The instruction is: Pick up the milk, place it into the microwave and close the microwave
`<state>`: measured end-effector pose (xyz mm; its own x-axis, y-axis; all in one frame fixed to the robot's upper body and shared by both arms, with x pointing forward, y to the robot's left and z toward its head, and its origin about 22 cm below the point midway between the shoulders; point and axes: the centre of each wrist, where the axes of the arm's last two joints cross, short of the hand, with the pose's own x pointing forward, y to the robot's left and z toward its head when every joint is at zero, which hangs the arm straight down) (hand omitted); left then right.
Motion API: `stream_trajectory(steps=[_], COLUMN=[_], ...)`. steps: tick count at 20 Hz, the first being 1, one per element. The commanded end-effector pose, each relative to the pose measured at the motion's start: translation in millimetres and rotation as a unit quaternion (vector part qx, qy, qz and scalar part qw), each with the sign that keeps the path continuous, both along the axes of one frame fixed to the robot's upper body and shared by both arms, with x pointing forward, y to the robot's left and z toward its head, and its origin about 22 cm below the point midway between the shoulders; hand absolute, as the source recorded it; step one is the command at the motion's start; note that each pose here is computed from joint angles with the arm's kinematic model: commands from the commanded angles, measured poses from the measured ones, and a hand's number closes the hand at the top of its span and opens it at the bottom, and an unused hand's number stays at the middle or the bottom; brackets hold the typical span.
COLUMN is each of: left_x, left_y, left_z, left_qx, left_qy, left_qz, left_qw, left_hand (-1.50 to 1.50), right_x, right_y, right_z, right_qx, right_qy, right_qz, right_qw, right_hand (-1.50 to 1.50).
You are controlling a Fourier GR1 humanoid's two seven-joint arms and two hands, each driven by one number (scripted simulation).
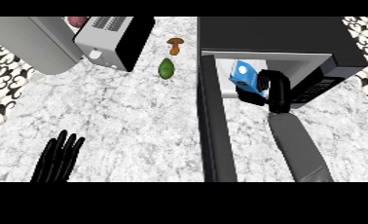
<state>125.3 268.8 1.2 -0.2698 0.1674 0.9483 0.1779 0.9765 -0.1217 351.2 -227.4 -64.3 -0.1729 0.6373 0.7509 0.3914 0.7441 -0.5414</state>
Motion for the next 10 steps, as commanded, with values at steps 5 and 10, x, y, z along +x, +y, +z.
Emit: stream_trajectory(steps=[5, 10], left_x=[12.7, 14.6], left_y=[6, 5], left_z=[1, 3], left_qx=[0.05, 0.069], left_qy=[0.009, 0.009], left_qz=[0.003, -0.004], left_qw=[0.9987, 0.9976], left_hand=[-1.5, -1.5], right_x=[53, 49], right_y=[-31, -44], right_z=[59, 53], right_qx=[-0.061, -0.105], right_qy=[-0.016, -0.002], right_qz=[-0.087, -0.106], right_qw=[0.994, 0.989], right_hand=[1.5, -1.5])
